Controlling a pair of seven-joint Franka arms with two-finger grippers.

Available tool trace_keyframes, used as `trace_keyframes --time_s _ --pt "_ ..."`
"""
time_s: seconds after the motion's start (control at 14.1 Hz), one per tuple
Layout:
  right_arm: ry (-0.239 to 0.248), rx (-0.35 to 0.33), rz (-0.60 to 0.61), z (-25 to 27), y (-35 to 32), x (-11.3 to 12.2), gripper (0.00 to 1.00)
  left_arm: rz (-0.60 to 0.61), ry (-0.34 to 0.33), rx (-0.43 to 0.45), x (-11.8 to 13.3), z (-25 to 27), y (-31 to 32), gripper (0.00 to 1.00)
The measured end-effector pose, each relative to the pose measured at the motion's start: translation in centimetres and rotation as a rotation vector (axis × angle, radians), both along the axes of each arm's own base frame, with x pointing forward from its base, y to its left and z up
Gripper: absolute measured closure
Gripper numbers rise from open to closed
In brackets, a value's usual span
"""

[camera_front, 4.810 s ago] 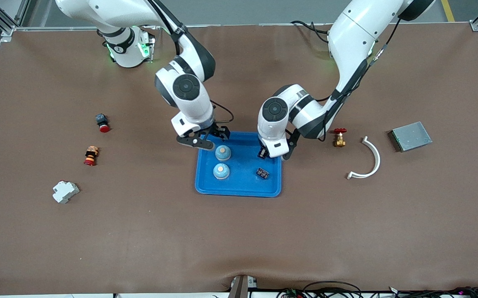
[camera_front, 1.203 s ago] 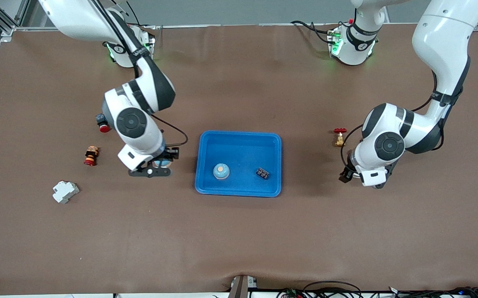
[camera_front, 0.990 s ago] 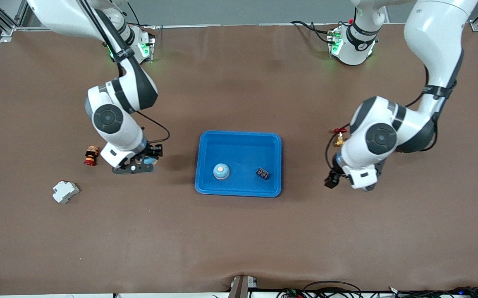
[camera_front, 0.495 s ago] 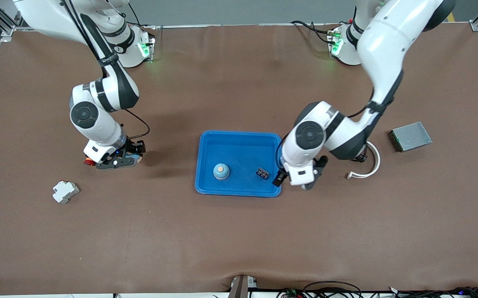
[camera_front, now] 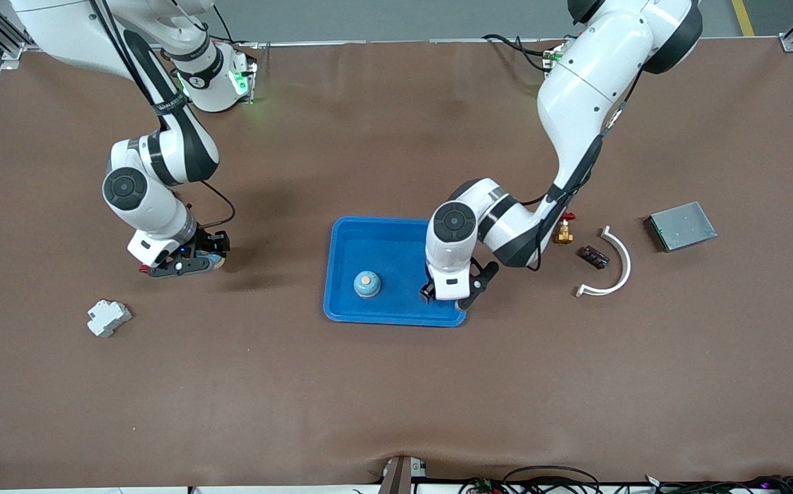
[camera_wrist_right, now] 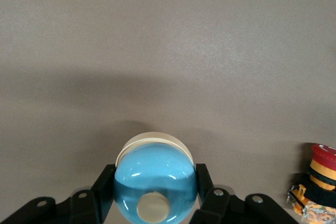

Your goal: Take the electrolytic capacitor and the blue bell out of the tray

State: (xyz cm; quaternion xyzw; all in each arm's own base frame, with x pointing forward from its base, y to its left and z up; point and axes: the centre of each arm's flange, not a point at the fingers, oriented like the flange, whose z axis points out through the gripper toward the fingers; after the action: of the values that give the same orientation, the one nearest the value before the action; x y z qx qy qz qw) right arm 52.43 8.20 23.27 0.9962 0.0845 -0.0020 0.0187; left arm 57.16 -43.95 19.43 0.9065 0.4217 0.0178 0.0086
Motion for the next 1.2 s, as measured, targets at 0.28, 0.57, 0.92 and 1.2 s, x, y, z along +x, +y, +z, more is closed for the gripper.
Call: trace_keyframes --time_s 0.28,0.57,0.92,1.2 --pt "-0.022 0.01 0.0 -0.7 -0.1 -0.5 0.34 0.002 0.001 0.001 0.0 -0.1 0.0 0.33" --pt "-0.02 0.02 -0.008 -2.7 -0.5 -0.9 0.34 -0.011 0.0 0.0 -0.5 -0.1 -0.6 0.67" --pt "0.006 0.022 -0.014 -4.4 -0.9 -1.2 0.34 -0.006 -0.017 -0.01 0.2 0.9 -0.7 0.67" --pt "0.017 0.023 -0.014 -5.2 -0.9 -1.4 0.34 0.034 -0.074 0.004 3.3 8.7 2.1 0.67"
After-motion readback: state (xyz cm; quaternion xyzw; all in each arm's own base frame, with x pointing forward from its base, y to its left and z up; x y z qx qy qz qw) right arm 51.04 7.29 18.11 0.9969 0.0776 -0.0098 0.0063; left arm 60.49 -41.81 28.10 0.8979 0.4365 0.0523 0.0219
